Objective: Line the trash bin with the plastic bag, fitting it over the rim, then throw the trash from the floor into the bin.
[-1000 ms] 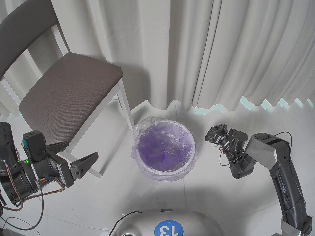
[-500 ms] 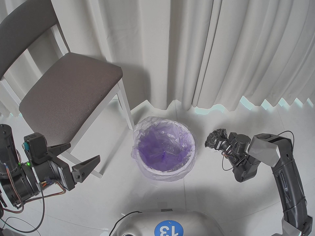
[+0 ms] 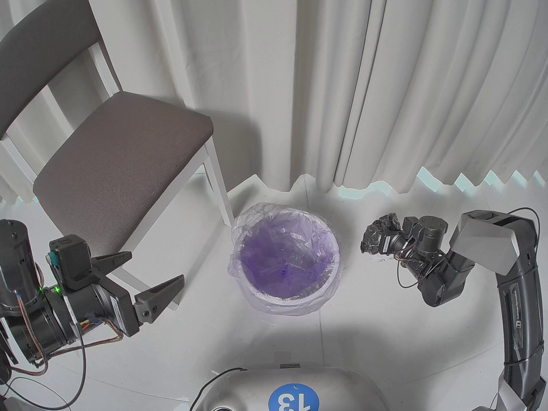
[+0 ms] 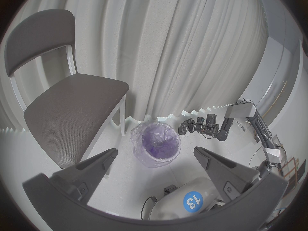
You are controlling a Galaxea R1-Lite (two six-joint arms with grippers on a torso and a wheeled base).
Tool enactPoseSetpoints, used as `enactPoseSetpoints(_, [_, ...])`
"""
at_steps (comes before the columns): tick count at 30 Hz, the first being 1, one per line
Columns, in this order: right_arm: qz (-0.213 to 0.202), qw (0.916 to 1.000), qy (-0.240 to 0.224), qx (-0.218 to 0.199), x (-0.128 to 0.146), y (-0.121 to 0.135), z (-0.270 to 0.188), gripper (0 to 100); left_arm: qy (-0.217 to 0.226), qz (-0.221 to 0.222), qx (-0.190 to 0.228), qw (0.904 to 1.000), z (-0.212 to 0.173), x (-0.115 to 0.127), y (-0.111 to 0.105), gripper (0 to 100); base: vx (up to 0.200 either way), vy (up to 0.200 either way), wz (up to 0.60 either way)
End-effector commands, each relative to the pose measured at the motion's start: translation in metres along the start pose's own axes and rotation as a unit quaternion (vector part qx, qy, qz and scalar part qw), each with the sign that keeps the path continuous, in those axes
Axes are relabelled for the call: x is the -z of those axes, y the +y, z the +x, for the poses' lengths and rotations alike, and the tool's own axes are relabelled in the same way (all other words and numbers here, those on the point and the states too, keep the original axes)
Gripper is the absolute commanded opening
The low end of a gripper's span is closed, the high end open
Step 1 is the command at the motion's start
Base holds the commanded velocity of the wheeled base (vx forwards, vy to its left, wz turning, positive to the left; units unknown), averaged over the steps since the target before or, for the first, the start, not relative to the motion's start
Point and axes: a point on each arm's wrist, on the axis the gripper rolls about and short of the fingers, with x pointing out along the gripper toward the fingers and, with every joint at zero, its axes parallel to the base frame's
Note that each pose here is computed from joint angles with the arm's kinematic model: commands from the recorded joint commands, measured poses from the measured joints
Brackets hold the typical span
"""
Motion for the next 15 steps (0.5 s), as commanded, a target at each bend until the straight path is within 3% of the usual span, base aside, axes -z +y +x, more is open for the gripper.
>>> enactPoseSetpoints(1, [-0.033,0.9991,-0.026,-0.005,-0.048,0.007,-0.013,0,-0.002,0.004,-0.009,0.9999,0.005,0.001,-0.001,100,0.0,0.0,0.0])
enactPoseSetpoints(6, [-0.054,0.9984,-0.006,-0.016,-0.073,0.018,-0.027,0,-0.001,0.015,-0.011,0.9998,0.005,0.002,-0.001,100,0.0,0.0,0.0])
enactPoseSetpoints(9, [-0.075,0.9968,0.002,-0.027,-0.104,0.029,-0.047,0,0.001,0.016,-0.01,0.9998,0.006,0.003,-0.001,100,0.0,0.0,0.0])
enactPoseSetpoints(15, [-0.105,0.9926,0.005,-0.061,-0.137,0.059,-0.076,0,-0.008,0.016,-0.009,0.9998,0.007,0.002,-0.001,100,0.0,0.0,0.0])
